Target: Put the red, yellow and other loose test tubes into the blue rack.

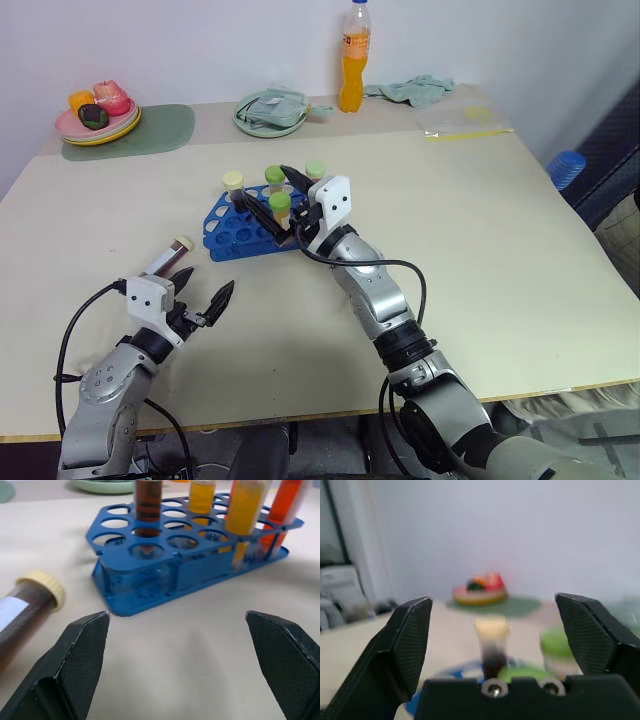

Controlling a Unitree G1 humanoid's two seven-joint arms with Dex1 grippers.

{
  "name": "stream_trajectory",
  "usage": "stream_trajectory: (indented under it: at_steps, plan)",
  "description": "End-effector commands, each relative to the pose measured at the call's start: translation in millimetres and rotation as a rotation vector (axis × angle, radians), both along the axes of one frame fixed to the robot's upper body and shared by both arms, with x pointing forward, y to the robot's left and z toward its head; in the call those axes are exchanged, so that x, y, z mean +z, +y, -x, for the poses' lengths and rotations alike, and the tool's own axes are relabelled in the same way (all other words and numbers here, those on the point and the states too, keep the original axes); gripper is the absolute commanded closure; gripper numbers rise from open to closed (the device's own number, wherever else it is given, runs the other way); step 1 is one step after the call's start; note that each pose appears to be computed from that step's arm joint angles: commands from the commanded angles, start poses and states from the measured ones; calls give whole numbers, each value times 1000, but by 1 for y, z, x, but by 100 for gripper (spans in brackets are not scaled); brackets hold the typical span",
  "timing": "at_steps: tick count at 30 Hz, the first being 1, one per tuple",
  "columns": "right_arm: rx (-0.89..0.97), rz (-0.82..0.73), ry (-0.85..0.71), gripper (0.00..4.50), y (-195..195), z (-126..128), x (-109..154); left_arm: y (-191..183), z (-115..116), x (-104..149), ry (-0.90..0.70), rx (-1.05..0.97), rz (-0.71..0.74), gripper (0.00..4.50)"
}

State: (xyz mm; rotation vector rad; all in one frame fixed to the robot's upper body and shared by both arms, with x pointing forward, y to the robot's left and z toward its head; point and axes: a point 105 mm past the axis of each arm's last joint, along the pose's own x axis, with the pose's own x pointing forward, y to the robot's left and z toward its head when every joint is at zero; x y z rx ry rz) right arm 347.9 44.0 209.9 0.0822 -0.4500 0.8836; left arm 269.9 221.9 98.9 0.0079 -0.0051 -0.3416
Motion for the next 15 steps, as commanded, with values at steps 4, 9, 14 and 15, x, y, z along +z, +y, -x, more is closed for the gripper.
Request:
stream_trajectory:
  at_steps: [4,9,14,15]
  plan:
    - [116,-80,-133,4,-8,38,53,9,-11,36,-37,32,49,0]
    - [70,43,-126,4,-53,40,48,47,-45,68,182,135,-174,0]
    - [87,226,-81,4,-81,50,24,61,-44,73,578,43,-334,0]
    - [92,253,-71,4,-87,52,20,65,-46,74,632,45,-341,0]
